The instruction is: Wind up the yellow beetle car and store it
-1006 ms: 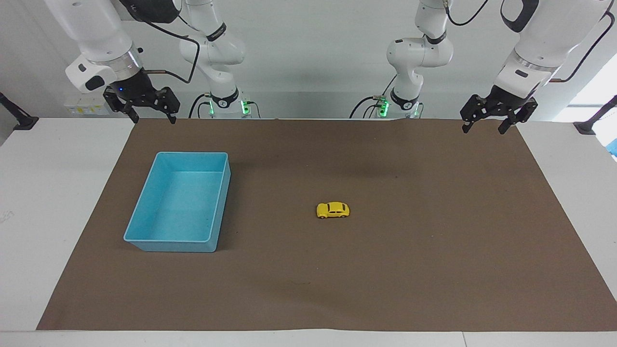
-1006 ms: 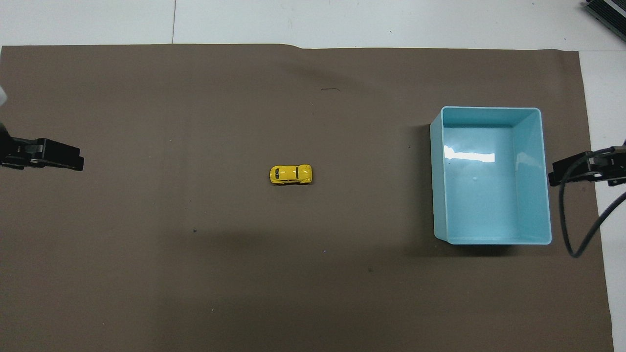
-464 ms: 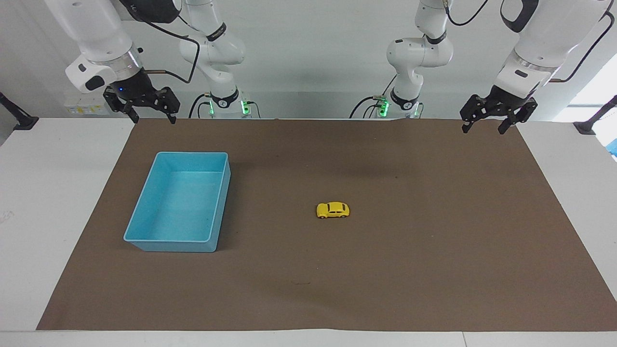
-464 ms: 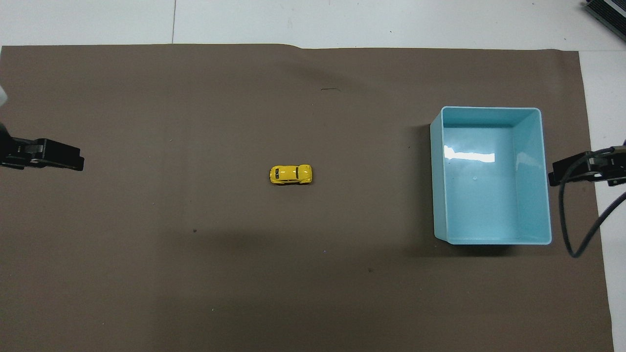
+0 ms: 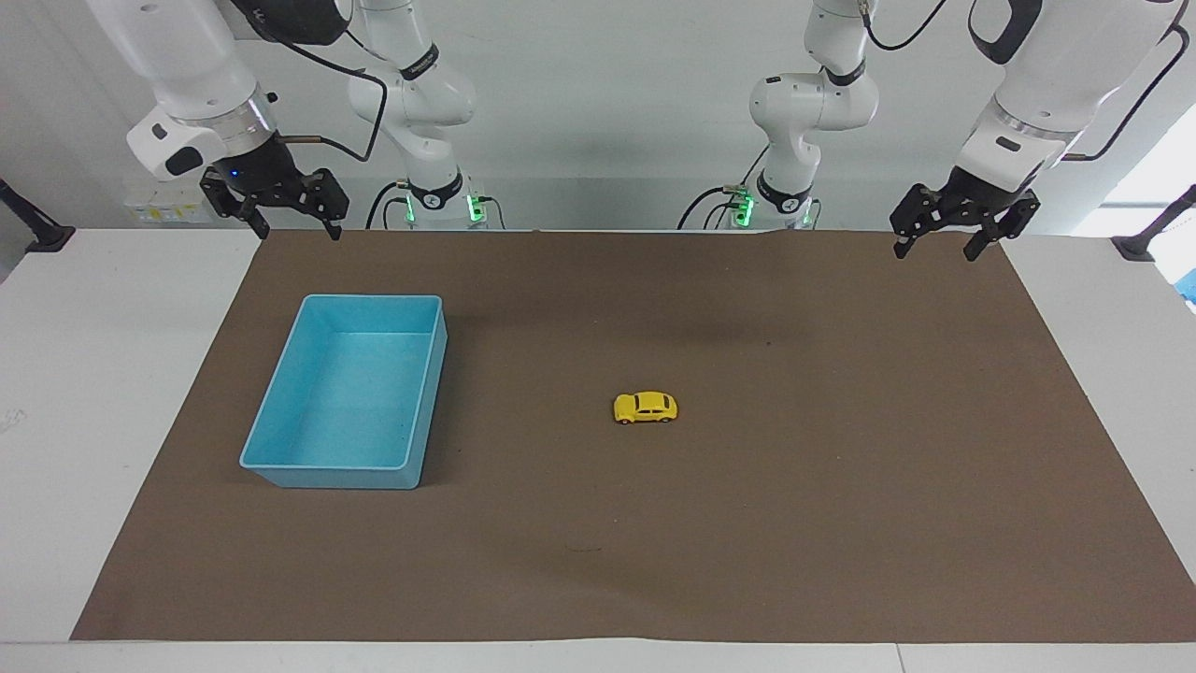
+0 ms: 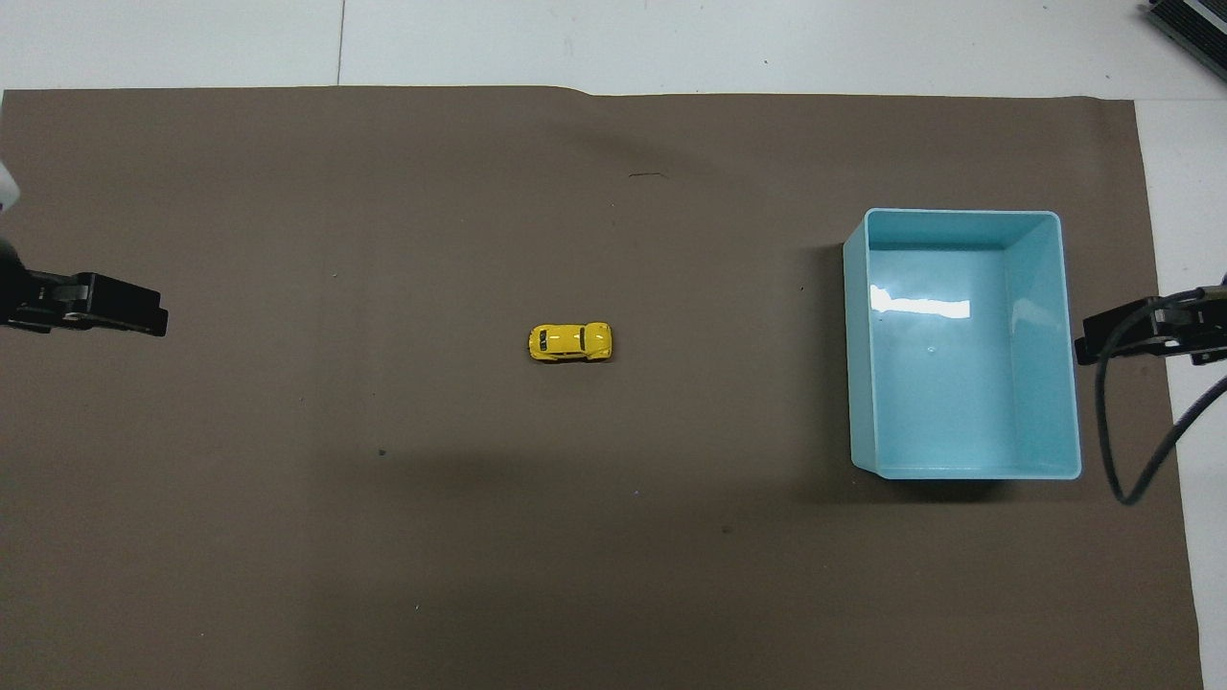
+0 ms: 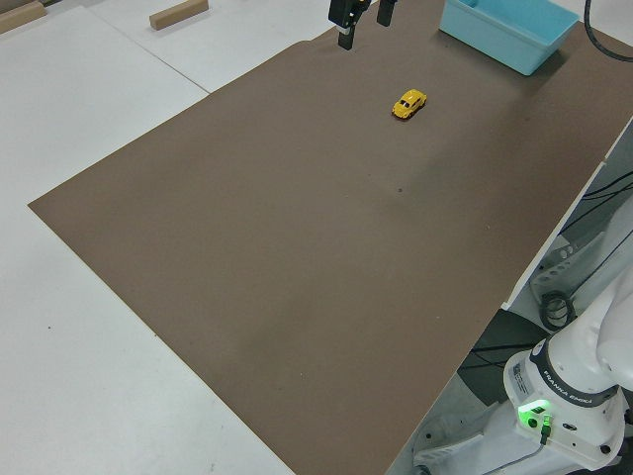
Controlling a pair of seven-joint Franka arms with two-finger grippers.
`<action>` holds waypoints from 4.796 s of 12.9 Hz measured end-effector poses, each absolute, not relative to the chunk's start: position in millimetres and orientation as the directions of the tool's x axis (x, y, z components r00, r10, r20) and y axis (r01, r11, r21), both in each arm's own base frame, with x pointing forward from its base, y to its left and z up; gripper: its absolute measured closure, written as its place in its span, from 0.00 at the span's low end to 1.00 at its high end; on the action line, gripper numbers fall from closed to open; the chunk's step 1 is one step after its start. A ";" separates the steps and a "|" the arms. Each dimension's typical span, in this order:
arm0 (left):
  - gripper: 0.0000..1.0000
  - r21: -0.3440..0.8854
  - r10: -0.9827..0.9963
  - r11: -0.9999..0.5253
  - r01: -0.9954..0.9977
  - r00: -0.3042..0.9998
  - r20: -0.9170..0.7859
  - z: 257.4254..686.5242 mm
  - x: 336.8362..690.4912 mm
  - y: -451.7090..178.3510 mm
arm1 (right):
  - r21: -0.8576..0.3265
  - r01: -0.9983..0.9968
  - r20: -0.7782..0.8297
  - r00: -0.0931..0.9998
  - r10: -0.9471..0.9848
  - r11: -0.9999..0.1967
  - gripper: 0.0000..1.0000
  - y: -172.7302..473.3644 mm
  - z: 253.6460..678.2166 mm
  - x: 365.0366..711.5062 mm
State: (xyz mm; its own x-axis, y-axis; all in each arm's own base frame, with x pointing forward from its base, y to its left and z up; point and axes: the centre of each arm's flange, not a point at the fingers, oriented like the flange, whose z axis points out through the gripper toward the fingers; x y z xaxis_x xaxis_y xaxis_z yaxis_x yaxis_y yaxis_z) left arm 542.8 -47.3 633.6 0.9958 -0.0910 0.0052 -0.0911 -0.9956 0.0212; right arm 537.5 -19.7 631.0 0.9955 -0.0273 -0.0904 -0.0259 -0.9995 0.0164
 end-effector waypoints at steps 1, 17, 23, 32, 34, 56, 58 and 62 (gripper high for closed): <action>0.00 0.021 -0.091 -0.996 -0.091 0.996 0.005 633.4 542.8 -47.3 | 0.016 -0.026 -0.090 0.996 -0.027 -1.000 0.00 -19.7 631.0 537.5; 0.00 0.021 -0.091 -0.996 -0.091 0.996 0.003 632.5 542.8 -47.3 | 0.016 -0.026 -0.090 0.996 -0.027 -1.000 0.00 -19.7 631.0 537.5; 0.00 0.021 -0.091 -0.996 -0.091 0.996 0.002 632.2 542.7 -47.3 | 0.016 -0.026 -0.090 0.996 -0.027 -1.000 0.00 -19.7 631.0 537.5; 0.00 0.007 0.308 -0.951 0.308 0.951 -0.038 612.9 541.0 -65.4 | 0.016 -0.026 -0.090 0.996 -0.027 -1.000 0.00 -19.7 631.0 537.5; 0.00 0.002 0.367 -0.930 0.368 0.929 -0.043 608.9 540.0 -74.0 | 0.016 -0.026 -0.090 0.996 -0.027 -1.000 0.00 -19.7 631.0 537.5; 0.00 0.060 0.980 -0.191 0.980 0.194 -0.047 513.1 555.4 -227.7 | 0.016 -0.026 -0.090 0.996 -0.027 -1.000 0.00 -19.7 631.0 537.5; 0.00 0.051 0.989 -0.131 0.990 0.134 -0.058 493.6 558.4 -245.2 | 0.016 -0.026 -0.090 0.996 -0.027 -1.000 0.00 -19.7 631.0 537.5; 0.00 0.021 0.996 0.062 0.998 -0.061 -0.064 431.2 566.8 -286.4 | 0.016 -0.026 -0.090 0.996 -0.027 -1.000 0.00 -19.7 631.0 537.5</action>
State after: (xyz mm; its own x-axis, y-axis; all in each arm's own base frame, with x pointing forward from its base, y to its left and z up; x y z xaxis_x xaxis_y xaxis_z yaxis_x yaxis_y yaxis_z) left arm 566.8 -286.4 431.2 -0.0609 0.9961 -0.0643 0.9978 0.0623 0.0209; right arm 537.5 -19.7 631.0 0.9955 -0.0273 -0.0904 -0.0259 -0.9995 0.0164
